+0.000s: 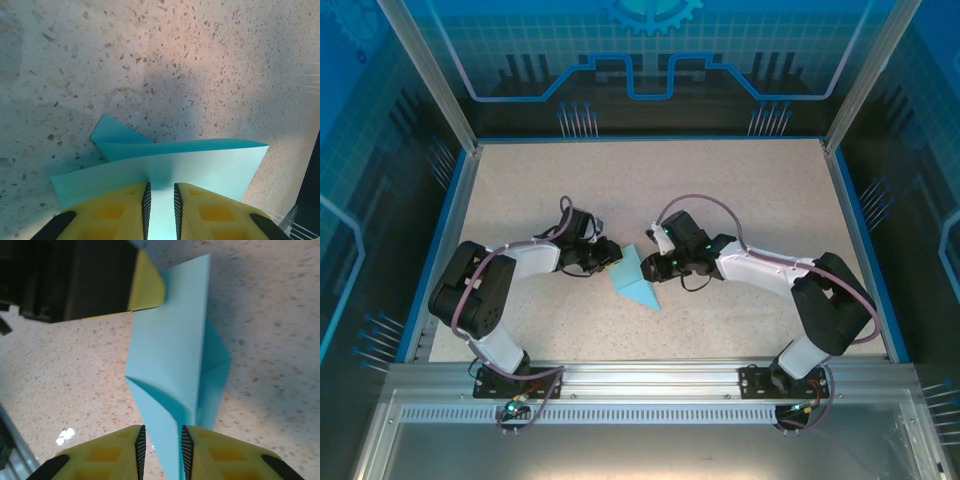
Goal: Fold a paper plane with a square sheet of paper (pick it up from the middle)
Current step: Fold the wing for the fifth time at the center of the table.
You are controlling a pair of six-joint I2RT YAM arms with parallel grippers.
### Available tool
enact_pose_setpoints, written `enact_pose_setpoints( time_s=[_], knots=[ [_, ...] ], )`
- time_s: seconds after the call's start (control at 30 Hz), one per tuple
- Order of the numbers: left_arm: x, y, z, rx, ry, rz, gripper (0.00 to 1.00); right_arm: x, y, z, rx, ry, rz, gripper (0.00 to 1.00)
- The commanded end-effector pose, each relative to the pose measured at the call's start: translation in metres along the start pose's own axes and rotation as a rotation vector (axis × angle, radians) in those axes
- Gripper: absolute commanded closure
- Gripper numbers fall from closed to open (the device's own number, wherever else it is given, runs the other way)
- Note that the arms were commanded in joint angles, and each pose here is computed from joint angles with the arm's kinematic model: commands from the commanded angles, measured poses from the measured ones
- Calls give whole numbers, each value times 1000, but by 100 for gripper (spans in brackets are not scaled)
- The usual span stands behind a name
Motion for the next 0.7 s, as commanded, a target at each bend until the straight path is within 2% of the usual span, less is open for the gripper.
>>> enact_pose_setpoints(
  time_s=[0.0,0.2,0.57,0.67],
  knots=[
    [-2,1,-2,9,20,3,79,-16,-5,19,43,101,44,75],
    [-3,0,0,12,26,7,79,-42,-14,7,-25,91,97,79],
    [2,0,-7,3,12,2,78,-56,-23,-23,-178,126,87,80],
    [9,-1,-12,-6,-3,-10,75,-61,-28,-30,-226,135,95,80]
  ],
)
Point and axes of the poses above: each hand's point on the last joint's axis, 136 mm out from that joint toward the fingers, its own x axis back along the fingers, its own z axis along the line the jaws close on, y = z × x, the point moved 2 cm from there along x, back along the fingers, and after that the axes turned 13 degrees about x, right-handed, at the moved point
